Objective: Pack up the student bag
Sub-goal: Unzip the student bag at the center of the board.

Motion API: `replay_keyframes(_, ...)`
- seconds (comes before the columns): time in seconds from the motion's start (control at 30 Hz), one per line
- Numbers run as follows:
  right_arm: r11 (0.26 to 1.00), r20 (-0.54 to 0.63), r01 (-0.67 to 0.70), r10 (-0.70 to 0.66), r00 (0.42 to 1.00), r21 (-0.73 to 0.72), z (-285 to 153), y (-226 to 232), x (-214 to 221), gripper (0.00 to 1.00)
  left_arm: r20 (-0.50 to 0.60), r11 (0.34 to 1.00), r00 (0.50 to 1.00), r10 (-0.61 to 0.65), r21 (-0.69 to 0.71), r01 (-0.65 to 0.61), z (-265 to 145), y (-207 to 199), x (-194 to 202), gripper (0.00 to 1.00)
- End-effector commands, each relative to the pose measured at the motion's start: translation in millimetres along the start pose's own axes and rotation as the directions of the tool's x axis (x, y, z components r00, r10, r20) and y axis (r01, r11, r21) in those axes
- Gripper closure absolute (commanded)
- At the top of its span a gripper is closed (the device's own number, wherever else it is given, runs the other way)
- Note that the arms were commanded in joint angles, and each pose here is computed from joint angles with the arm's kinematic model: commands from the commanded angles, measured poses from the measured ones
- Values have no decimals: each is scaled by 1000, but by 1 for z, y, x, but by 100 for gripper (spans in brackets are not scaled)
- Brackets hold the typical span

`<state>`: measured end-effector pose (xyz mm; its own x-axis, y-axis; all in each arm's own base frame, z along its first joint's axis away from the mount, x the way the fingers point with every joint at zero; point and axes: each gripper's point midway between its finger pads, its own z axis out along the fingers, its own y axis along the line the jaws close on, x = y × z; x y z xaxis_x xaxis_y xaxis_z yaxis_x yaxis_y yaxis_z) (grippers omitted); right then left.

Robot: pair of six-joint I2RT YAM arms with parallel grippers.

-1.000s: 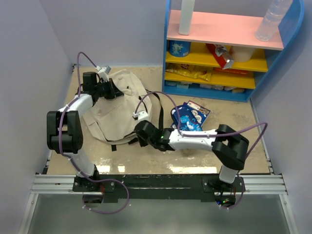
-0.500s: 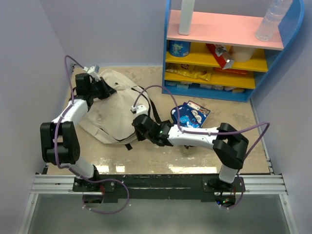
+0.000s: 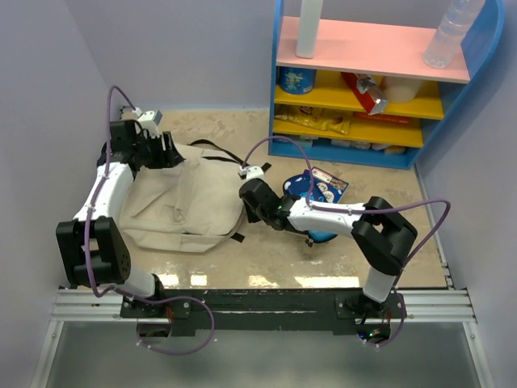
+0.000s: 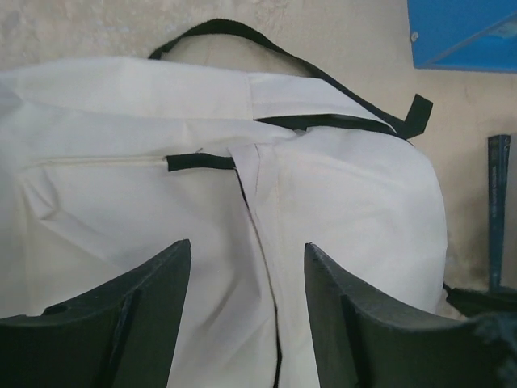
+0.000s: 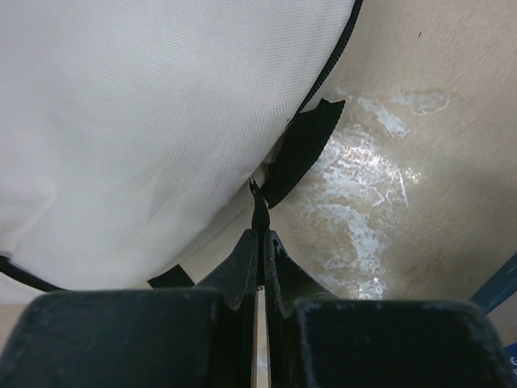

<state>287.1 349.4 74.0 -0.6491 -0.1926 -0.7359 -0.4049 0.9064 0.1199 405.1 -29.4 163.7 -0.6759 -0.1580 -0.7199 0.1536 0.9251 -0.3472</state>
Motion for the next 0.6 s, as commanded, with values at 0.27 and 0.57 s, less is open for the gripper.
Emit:
replay_keyframes(0.27, 999, 43, -13, 15, 999, -50, -1, 8, -7, 100, 413, 578, 711, 570, 413, -704, -21, -119, -34, 33)
replay_keyframes(0.57, 992, 95, -34, 46, 994, -124, -10, 19, -20, 100, 436, 168, 587, 683, 687, -706, 54, -147, 27, 17)
